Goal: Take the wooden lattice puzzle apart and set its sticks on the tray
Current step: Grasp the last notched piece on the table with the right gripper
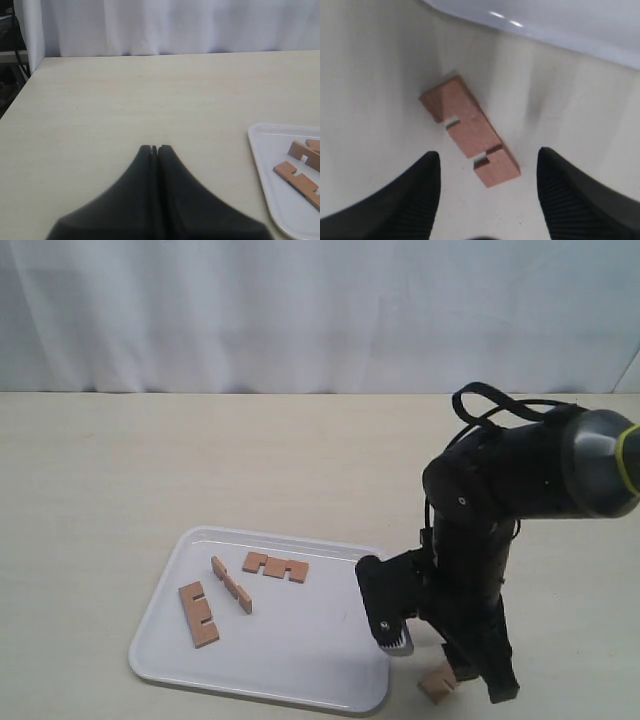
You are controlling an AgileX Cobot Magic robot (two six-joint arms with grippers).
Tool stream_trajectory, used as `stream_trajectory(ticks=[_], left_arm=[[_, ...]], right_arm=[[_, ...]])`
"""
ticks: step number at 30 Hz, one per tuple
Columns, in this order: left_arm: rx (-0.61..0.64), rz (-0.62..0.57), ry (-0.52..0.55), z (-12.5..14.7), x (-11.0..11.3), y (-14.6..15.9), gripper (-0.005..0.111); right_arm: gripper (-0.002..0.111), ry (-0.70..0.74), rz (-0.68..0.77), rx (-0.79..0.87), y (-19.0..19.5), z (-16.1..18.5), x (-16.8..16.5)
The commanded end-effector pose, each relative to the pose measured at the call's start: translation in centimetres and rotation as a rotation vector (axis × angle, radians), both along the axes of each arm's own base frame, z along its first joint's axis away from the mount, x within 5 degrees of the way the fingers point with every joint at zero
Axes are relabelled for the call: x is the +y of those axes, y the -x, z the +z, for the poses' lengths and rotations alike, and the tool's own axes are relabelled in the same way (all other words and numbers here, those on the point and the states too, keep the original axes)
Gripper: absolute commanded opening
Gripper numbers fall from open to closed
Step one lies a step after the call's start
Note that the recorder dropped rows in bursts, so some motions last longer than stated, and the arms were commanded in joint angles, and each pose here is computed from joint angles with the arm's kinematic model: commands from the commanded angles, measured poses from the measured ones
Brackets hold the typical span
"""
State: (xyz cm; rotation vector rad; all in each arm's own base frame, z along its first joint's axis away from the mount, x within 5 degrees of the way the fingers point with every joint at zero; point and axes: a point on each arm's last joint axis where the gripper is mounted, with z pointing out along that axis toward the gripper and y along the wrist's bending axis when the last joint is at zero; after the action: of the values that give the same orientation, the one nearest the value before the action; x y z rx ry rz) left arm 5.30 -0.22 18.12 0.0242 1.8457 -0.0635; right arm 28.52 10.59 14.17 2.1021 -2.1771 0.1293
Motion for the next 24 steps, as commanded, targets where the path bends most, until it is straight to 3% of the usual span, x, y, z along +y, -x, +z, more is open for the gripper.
stream_trajectory(ticks=[1, 8, 17, 24], left_arm=[[-0.008, 0.0, -0.003, 0.0, 0.0, 0.0, 0.0], [-0.008, 0.0, -0.003, 0.0, 0.0, 0.0, 0.0], [-0.008, 0.0, -0.003, 0.0, 0.0, 0.0, 0.0], [-0.008, 0.0, -0.003, 0.0, 0.0, 0.0, 0.0]], right_arm=[[0.054, -0.042, 0.067, 0.023, 0.6, -0.7, 0.0], [0.054, -0.132, 0.132, 0.059, 1.2, -1.1, 0.6], [0.054, -0.131, 0.139, 0.034, 1.6, -1.9, 0.4], [0.046, -0.128, 0.145, 0.028, 1.8, -2.2, 0.3]])
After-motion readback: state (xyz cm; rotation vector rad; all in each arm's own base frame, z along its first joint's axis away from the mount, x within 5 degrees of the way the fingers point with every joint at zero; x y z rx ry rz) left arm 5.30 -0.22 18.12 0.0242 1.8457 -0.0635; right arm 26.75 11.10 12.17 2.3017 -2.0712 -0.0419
